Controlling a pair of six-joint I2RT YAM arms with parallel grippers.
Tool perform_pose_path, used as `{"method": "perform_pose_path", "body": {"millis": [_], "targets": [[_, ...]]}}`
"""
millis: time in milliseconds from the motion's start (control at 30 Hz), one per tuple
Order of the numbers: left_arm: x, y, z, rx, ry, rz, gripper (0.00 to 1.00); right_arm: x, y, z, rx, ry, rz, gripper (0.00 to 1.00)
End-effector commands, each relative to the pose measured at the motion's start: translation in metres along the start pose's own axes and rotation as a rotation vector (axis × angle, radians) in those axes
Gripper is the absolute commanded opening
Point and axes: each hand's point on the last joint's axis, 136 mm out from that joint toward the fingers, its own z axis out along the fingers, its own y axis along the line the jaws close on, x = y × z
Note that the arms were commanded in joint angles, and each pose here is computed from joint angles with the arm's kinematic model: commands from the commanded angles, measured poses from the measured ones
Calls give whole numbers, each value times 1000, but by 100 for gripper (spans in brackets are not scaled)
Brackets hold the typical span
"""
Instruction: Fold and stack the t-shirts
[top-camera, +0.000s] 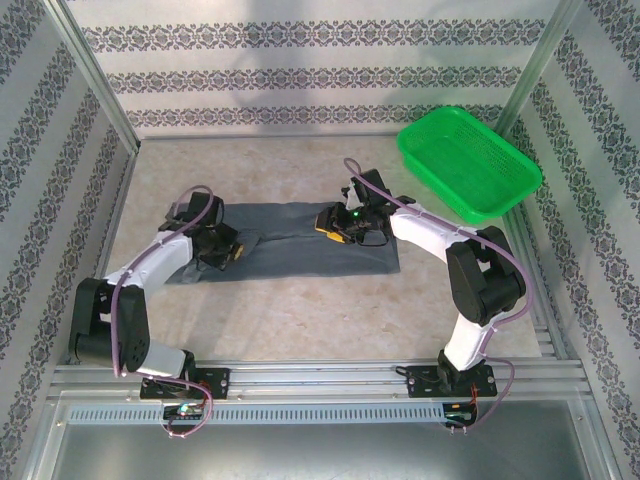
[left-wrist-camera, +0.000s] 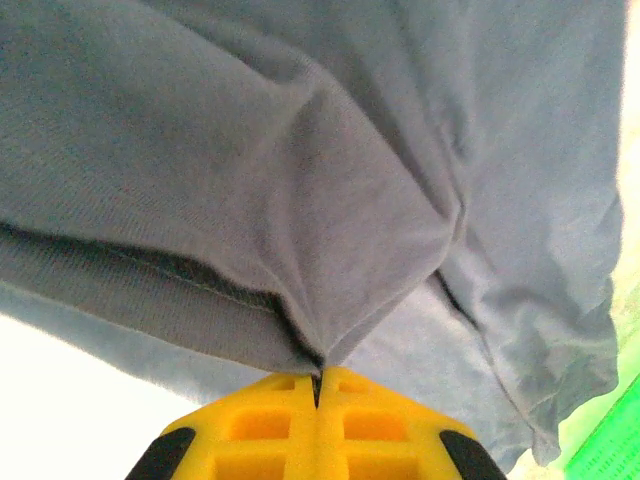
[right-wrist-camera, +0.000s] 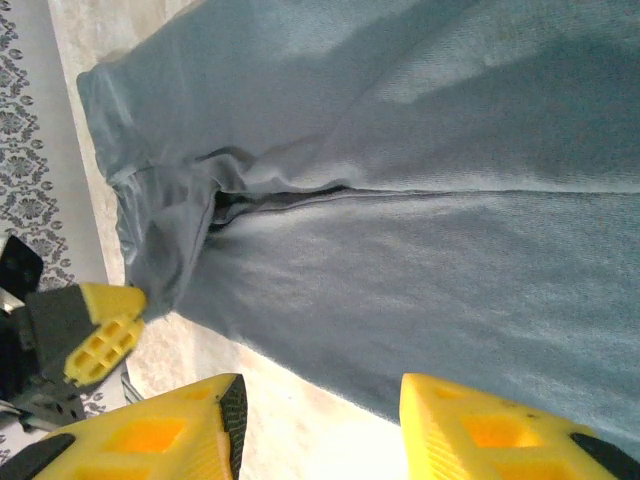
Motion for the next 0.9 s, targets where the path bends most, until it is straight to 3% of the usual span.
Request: {"method": "perform_pose_path", "body": {"millis": [0,633,867], "targets": [[10,-2,2,19,-9,-114,0,1,3,-9,-14,-8,-7,46],[41,-9,32,56,17,-251,0,14,-7,-14,-1,-5,0,46],[44,1,30,-24,-5,-226,0,16,-10,-11,8,9,10,46]]}}
